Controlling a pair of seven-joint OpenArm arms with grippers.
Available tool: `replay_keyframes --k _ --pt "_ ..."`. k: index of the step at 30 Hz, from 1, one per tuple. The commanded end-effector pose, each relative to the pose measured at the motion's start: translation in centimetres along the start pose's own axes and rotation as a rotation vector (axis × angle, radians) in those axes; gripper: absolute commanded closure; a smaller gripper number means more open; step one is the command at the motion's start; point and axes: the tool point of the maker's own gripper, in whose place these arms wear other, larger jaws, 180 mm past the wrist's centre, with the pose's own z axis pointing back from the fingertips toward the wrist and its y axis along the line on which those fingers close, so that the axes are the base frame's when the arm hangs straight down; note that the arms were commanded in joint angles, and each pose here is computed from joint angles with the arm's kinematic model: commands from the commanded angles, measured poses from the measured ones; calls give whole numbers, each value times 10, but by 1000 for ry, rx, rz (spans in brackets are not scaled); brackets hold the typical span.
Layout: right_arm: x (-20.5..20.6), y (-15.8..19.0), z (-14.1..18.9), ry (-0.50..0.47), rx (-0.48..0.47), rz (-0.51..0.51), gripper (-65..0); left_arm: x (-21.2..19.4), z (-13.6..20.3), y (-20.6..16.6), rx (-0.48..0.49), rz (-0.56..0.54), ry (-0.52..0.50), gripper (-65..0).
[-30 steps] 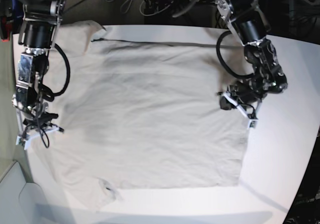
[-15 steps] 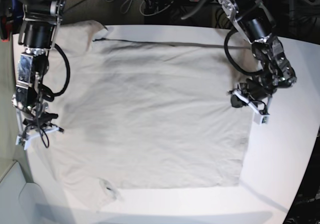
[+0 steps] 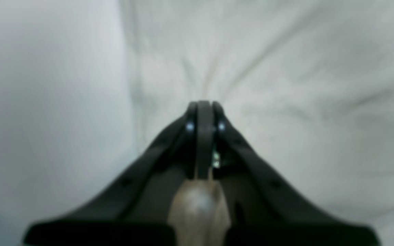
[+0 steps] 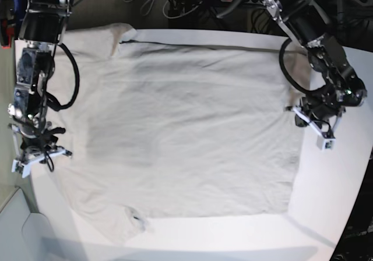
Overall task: Layout the t-shirt on the table in an organized manner, then fold the t-shirt properly
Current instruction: 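Pull the shirt with both grippers toward the collar to flatten it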
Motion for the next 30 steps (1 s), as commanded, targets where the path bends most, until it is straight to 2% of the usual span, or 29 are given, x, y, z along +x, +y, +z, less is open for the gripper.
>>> replay_keyframes --k 1,7,8,10,11,13,16,17,19,25,30 --pt "24 1 4 -68 8 7 -41 19 6 0 0 -13 -47 -2" --pt "18 6 28 -43 31 40 -41 22 16 4 29 -36 -63 -6" --pt "13 7 33 -33 43 64 -41 18 19 4 37 -43 -63 -11" --pt "7 12 44 -19 97 167 -41 17 31 5 64 -67 -76 -62" --pt "0 16 48 -6 127 211 -42 17 36 6 78 -79 -83 -109" --pt "-12 25 59 11 190 301 -42 14 47 6 98 -101 -94 -246" --pt "-25 21 81 13 215 365 -42 4 66 6 139 -145 -95 -455" --pt "-30 19 88 16 221 381 -44 1 72 4 144 -160 -97 -505" --pt "-40 19 100 31 247 430 -70 -8 81 -2 125 -171 -102 -561" --pt "-82 -10 119 137 264 515 -239 -47 92 -7 62 -157 -54 -585" --pt "-106 -30 134 198 282 550 -315 -67 90 -3 57 -140 2 -585"
